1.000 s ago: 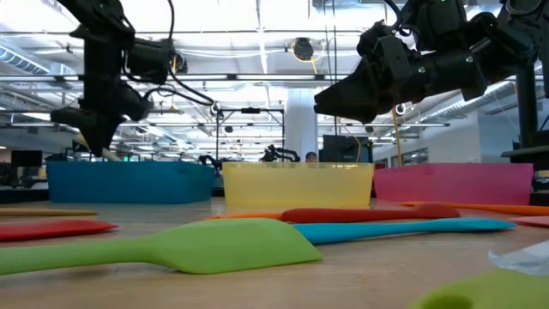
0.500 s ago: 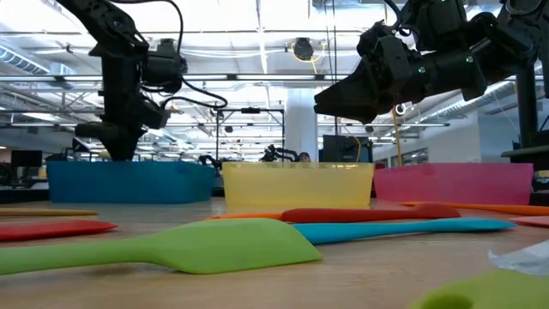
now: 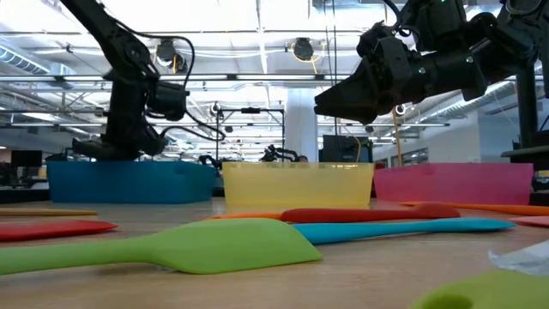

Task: Pick & Place Kitchen Items
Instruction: Put the left yellow knife into the blue bin, then put the yellow knife into the blue bin

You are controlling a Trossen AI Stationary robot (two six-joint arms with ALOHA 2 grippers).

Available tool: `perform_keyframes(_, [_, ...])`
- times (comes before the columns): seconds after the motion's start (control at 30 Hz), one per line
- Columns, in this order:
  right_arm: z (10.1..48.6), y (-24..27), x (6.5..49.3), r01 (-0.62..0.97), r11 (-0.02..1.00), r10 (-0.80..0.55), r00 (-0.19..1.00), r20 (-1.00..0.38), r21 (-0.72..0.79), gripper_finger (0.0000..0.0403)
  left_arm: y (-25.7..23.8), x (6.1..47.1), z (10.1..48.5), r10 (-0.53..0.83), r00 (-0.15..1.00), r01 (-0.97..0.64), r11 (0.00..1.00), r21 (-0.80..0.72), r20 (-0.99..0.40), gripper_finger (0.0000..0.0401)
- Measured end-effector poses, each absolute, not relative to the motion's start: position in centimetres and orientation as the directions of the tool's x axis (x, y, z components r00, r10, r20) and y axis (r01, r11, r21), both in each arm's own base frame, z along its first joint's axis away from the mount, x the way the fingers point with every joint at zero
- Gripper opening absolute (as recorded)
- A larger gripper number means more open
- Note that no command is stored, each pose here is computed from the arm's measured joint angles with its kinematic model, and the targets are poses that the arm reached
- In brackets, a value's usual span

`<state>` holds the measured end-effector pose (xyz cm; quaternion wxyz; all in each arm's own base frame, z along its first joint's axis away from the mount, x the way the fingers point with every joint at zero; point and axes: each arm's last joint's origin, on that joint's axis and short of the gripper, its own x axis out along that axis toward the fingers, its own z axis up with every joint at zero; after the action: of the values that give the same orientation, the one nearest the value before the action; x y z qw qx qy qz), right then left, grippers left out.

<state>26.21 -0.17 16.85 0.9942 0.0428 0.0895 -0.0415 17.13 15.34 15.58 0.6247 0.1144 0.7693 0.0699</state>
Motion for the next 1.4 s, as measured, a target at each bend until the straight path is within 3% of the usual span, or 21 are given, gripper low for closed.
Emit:
perform_keyframes(0.57, [16.8,-0.2,26.2,0.090,0.993,-0.075,0.980,-0.182,0.078,0.0196,17.2,17.8,13.7,0.272,-0.150,0.060,0.962,0.266,-0.951,0.0087])
perform_keyframes(1.03, [16.8,-0.2,26.2,0.090,0.993,-0.075,0.980,-0.183,0.078,0.0196,16.8,18.1,13.8,0.317,-0.182,0.062,0.948,0.311,-0.931,0.0162])
perform_keyframes(1.2, [16.8,-0.2,26.2,0.090,0.993,-0.074,0.980,-0.183,0.078,0.0196,15.7,18.5,14.8,0.386,-0.225,0.135,0.922,0.364,-0.894,0.0154])
perform_keyframes(1.4, [16.8,-0.2,26.2,0.090,0.993,-0.074,0.980,-0.182,0.078,0.0196,14.7,19.4,18.5,0.460,-0.114,0.137,0.885,0.444,-0.881,0.0127])
